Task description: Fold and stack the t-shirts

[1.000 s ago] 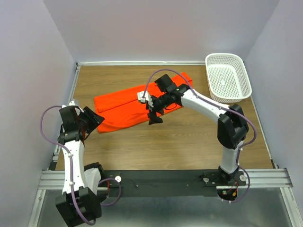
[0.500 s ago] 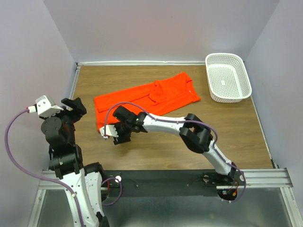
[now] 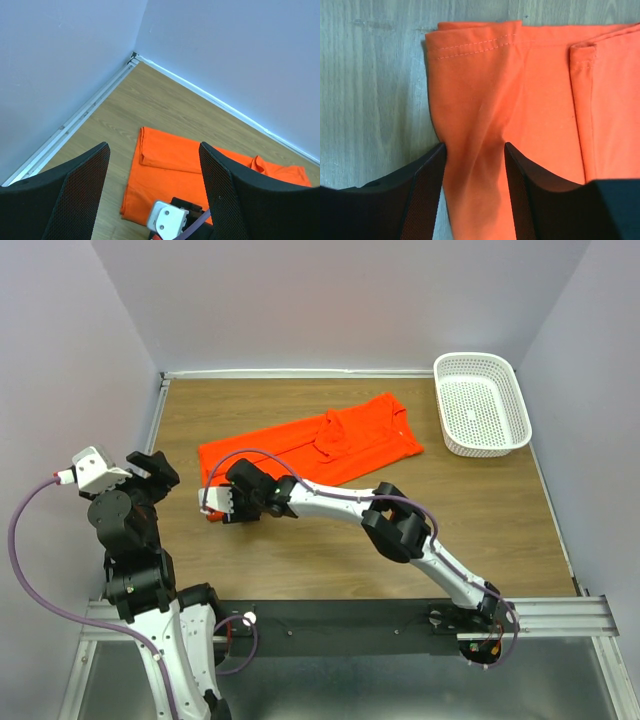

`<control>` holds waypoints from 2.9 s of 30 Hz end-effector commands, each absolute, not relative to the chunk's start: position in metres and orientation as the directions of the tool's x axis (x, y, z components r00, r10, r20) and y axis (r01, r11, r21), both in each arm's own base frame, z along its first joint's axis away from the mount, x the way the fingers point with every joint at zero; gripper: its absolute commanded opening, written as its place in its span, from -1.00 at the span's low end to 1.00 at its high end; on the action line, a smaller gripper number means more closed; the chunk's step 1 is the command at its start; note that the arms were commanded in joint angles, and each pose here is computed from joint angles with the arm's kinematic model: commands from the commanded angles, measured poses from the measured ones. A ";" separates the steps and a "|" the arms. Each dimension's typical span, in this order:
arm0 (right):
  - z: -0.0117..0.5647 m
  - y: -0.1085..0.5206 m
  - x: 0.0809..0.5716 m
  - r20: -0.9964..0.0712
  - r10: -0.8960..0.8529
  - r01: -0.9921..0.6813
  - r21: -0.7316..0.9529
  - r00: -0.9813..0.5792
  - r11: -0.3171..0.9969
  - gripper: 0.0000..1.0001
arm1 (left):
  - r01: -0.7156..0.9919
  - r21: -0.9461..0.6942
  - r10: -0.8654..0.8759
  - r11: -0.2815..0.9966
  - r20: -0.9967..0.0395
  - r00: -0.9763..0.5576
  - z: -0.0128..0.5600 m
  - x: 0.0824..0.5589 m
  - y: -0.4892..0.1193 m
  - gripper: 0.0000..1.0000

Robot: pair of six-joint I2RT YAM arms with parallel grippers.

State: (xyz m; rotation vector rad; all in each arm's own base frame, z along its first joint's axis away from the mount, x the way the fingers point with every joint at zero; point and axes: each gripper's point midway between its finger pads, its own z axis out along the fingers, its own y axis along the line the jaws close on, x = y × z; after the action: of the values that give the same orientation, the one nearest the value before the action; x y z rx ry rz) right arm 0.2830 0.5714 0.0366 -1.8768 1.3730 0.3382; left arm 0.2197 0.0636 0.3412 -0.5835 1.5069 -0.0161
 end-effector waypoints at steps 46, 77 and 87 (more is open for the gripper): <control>0.132 0.213 0.222 -0.762 -0.644 -0.901 -0.233 -0.065 0.367 0.97 | 0.359 -0.532 -0.176 0.766 -0.713 -0.679 0.174 0.292 -0.207 0.26; 0.123 0.133 0.287 -0.761 -0.309 -0.674 0.218 -0.570 0.706 0.42 | 0.587 -0.294 0.437 0.755 -0.441 -0.783 0.036 0.118 -0.315 -0.35; 0.120 0.134 0.286 -0.754 -0.310 -0.676 0.231 -0.579 0.700 0.43 | 0.575 -0.242 0.451 0.782 -0.417 -0.789 0.028 0.116 -0.302 -0.71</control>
State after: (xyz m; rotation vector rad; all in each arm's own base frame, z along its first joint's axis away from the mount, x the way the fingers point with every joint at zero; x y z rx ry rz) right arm 0.2875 0.1299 0.1176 -0.7483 2.1942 0.6204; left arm 0.1115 -0.3088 0.0308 0.8084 2.6322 -0.5992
